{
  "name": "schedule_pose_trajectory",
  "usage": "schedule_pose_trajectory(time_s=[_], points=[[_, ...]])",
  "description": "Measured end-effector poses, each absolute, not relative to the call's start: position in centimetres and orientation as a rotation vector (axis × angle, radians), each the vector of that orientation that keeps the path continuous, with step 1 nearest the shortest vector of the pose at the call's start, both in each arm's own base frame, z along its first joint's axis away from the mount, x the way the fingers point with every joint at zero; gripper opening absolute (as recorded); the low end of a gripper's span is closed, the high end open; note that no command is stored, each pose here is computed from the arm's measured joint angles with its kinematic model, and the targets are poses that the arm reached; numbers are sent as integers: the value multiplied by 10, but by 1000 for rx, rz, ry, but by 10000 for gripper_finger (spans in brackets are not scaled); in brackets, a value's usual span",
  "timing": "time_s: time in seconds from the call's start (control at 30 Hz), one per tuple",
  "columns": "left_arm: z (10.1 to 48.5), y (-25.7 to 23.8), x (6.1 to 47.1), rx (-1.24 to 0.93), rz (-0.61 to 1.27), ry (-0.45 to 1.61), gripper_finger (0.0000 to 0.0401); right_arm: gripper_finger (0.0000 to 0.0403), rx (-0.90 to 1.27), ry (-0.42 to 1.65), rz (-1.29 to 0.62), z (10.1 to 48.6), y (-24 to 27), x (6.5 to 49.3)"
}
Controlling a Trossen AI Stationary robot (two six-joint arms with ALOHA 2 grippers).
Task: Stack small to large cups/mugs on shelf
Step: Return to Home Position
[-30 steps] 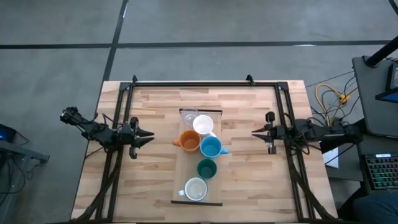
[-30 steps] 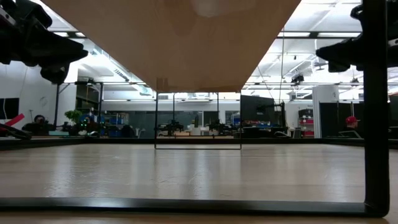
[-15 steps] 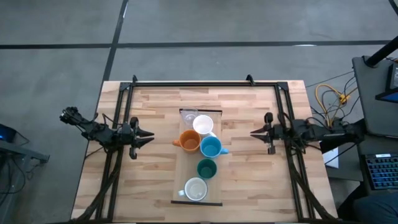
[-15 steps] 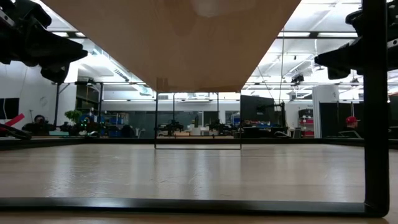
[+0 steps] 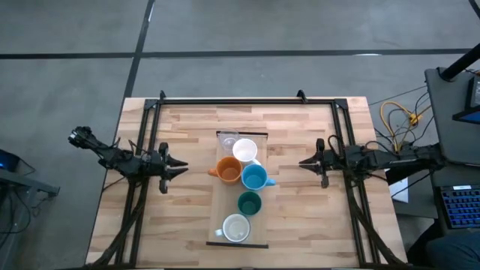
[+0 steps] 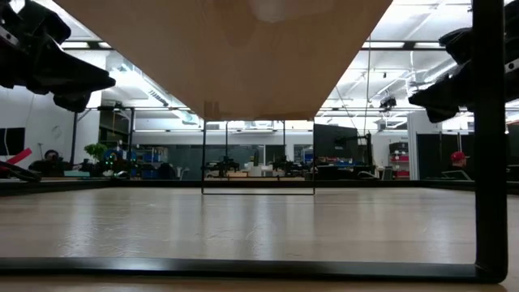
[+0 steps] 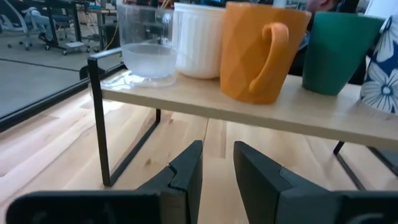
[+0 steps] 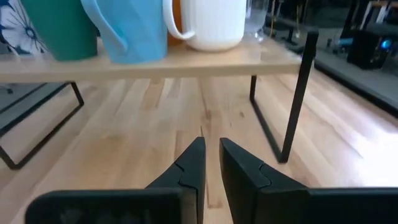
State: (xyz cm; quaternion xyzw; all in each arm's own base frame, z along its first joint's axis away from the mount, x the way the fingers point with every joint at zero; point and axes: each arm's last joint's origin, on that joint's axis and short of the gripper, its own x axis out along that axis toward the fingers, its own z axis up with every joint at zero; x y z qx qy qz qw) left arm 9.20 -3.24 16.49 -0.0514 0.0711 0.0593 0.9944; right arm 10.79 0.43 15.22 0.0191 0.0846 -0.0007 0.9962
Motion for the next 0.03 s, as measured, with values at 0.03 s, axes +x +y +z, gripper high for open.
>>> schedule_pose_trajectory(time_s=[0.03], points=[[164,-33,92,-101,116,150,77,40,43,179,-1,151,4,108]])
